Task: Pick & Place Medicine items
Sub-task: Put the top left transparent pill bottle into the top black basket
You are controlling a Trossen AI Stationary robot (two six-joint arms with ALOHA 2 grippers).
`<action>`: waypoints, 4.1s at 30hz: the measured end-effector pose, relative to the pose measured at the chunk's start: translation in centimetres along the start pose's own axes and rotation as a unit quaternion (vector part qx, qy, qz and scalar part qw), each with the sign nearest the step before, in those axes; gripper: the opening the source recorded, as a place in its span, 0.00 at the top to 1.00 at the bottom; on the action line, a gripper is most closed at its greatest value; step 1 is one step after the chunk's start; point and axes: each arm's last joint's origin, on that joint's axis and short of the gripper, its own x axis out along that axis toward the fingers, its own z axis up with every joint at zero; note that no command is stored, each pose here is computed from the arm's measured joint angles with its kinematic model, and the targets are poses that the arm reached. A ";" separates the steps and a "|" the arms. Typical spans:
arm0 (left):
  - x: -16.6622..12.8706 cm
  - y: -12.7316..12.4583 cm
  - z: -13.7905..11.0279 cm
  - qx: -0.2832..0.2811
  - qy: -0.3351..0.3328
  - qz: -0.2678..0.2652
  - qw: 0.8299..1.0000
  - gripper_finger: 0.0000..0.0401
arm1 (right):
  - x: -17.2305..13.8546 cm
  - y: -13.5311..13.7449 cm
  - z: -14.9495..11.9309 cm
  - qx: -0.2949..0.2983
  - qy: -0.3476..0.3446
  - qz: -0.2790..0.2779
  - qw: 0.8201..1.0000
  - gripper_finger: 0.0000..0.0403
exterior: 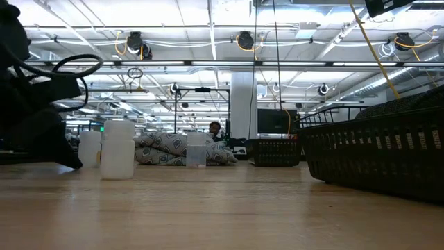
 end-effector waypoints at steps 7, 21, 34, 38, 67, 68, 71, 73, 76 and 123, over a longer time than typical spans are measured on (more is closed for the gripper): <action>0.9 0.1 -0.6 -0.016 -0.042 0.049 0.998 0.44 | 0.0 0.0 0.0 0.001 0.000 0.000 1.000 0.84; 2.2 -0.7 -0.6 -0.021 -0.080 0.057 0.995 0.44 | 0.0 0.0 0.0 0.001 -0.002 0.000 1.000 0.84; 3.0 -0.7 0.4 -0.022 -0.079 0.062 0.995 0.44 | 0.0 0.0 0.1 0.003 -0.003 0.000 1.000 0.85; 3.2 -0.7 0.6 -0.021 -0.073 0.059 0.995 0.45 | 0.0 0.0 0.1 0.003 -0.003 0.000 1.000 0.85; 0.1 -6.1 13.8 0.077 -0.094 -0.144 0.982 0.63 | 0.5 -1.1 0.6 0.023 -0.021 -0.025 0.999 0.87; -0.1 -6.5 14.7 0.083 -0.109 -0.155 0.978 0.63 | 0.6 -1.3 0.6 0.025 -0.024 -0.030 0.999 0.87; -0.2 -7.3 16.5 0.101 -0.145 -0.179 0.968 0.62 | 1.0 -1.9 0.6 0.022 -0.021 -0.046 0.998 0.87; -0.2 -7.9 17.5 0.108 -0.171 -0.200 0.959 0.62 | 1.4 -2.3 0.5 0.023 -0.014 -0.059 0.998 0.88; 0.1 -8.8 18.4 0.113 -0.198 -0.231 0.946 0.62 | 2.2 -3.0 0.2 0.028 -0.001 -0.078 0.997 0.88; 4.8 -11.6 18.3 0.138 -0.163 -0.258 0.942 0.62 | 12.2 -12.1 4.4 0.107 0.098 -0.058 0.988 0.39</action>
